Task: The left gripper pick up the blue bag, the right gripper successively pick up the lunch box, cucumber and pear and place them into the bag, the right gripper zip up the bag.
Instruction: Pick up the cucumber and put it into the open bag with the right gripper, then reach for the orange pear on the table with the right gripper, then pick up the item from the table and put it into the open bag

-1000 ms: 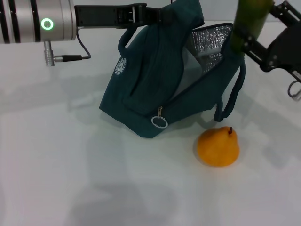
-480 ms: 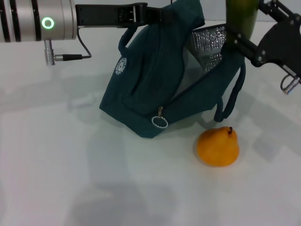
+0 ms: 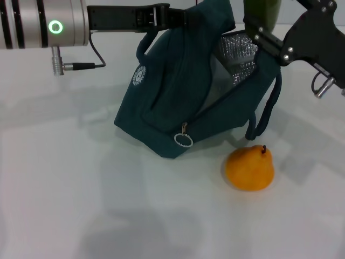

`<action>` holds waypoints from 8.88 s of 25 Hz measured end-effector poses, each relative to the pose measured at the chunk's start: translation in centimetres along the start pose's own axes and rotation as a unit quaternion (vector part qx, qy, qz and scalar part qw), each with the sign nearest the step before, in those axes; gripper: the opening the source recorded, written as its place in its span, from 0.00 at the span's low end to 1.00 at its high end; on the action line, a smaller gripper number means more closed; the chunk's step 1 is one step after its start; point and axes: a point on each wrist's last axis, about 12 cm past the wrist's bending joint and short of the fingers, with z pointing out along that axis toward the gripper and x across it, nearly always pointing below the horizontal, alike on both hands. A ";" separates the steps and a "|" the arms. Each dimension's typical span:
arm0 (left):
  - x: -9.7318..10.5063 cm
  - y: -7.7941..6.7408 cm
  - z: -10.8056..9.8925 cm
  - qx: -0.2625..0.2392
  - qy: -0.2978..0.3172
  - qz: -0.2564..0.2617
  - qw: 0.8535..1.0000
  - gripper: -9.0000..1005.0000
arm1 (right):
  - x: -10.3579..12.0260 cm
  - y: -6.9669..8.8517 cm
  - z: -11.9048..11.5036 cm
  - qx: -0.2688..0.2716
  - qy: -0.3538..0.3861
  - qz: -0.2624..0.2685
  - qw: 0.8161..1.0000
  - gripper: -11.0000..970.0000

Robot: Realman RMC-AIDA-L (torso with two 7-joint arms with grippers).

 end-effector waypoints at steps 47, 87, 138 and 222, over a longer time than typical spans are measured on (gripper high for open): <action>0.7 -0.2 -0.2 0.022 0.015 -0.011 1.000 0.08 | 3.8 0.5 0.2 -0.051 0.168 0.023 0.984 0.67; 0.4 -0.6 -0.9 0.045 0.012 -0.017 0.999 0.08 | 1.9 -0.1 4.9 -0.168 0.264 0.224 0.923 0.71; 1.4 1.0 -1.3 0.050 -0.023 -0.030 0.998 0.08 | -0.1 4.2 -12.4 -0.119 0.153 0.224 0.955 0.79; 1.1 1.3 -2.0 0.044 -0.042 -0.011 0.998 0.08 | 0.3 4.1 -8.6 -0.125 0.113 0.268 0.949 0.07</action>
